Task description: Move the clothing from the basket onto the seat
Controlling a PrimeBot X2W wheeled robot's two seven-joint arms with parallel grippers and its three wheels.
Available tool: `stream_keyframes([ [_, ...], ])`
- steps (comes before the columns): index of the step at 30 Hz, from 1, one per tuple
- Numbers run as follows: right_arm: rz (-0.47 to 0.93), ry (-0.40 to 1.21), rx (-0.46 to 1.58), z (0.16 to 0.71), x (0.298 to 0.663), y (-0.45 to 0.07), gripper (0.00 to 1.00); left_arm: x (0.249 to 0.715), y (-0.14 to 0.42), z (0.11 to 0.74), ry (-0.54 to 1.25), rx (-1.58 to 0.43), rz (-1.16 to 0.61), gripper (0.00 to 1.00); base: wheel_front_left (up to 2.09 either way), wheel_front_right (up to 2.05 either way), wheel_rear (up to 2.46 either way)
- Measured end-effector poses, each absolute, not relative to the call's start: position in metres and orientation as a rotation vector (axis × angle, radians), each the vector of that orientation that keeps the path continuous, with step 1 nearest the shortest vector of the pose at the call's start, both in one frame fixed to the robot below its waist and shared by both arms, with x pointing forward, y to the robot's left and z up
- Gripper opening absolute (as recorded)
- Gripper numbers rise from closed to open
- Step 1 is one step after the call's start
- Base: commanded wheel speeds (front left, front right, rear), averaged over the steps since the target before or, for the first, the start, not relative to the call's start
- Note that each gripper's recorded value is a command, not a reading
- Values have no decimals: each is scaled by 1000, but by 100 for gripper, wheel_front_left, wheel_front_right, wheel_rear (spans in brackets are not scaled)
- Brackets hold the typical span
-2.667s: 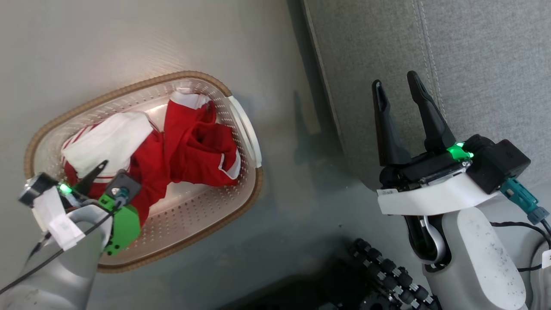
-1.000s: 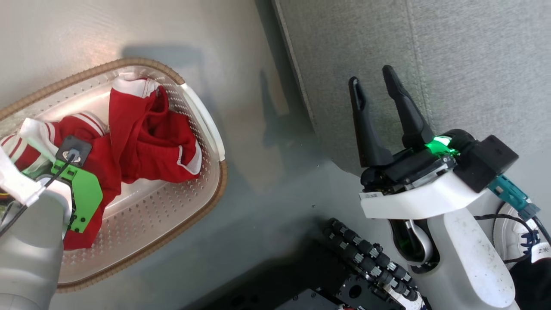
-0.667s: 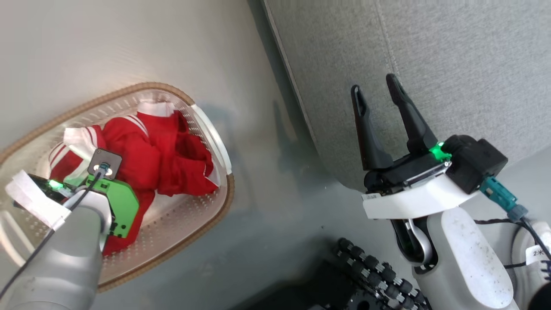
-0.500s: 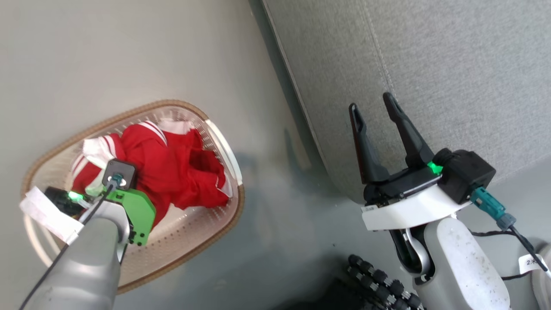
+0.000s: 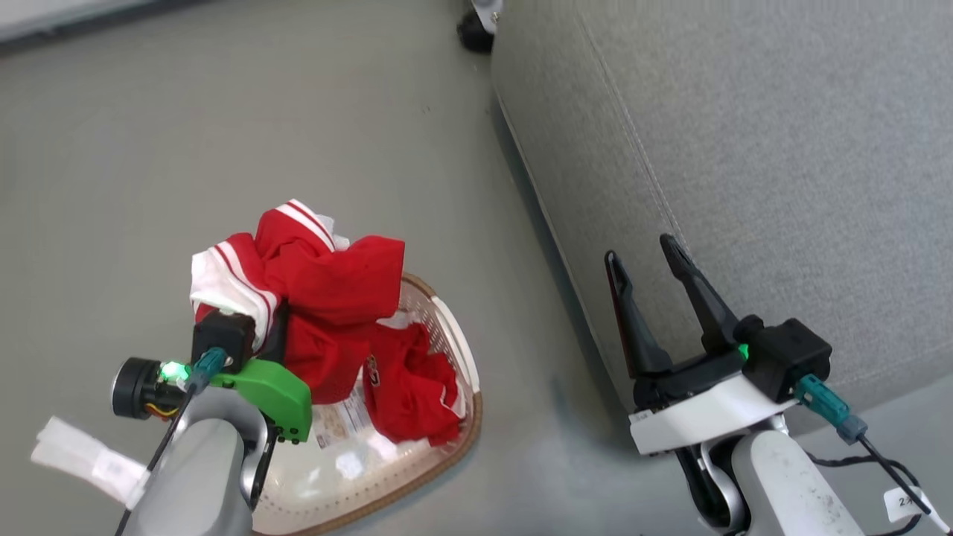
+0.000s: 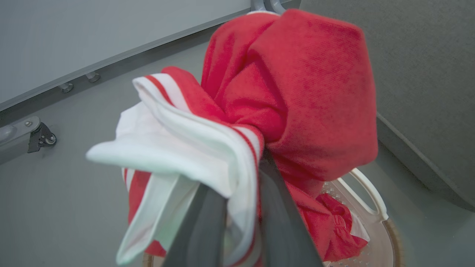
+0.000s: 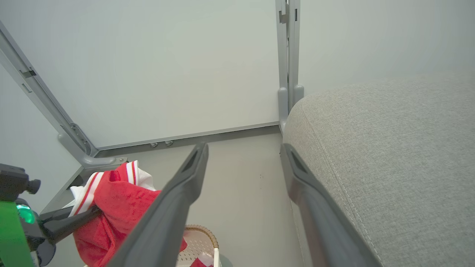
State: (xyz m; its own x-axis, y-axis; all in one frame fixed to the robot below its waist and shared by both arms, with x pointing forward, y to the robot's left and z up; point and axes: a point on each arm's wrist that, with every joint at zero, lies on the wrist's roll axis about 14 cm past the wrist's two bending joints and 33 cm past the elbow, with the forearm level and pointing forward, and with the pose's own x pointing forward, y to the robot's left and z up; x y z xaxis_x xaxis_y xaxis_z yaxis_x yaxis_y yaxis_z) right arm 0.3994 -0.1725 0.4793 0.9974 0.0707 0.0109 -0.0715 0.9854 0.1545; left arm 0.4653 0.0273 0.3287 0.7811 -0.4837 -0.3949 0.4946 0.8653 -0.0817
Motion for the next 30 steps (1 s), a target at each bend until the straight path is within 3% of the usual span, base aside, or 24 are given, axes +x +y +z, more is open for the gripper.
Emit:
stream_keyframes([
  [10,139,-106,160,516,374,-150,100,452,53,470,36,-154,-423,0,0,0,0],
  [30,274,-210,138,552,345,-116,100,388,68,635,-407,-436,-472,0,0,0,0],
])
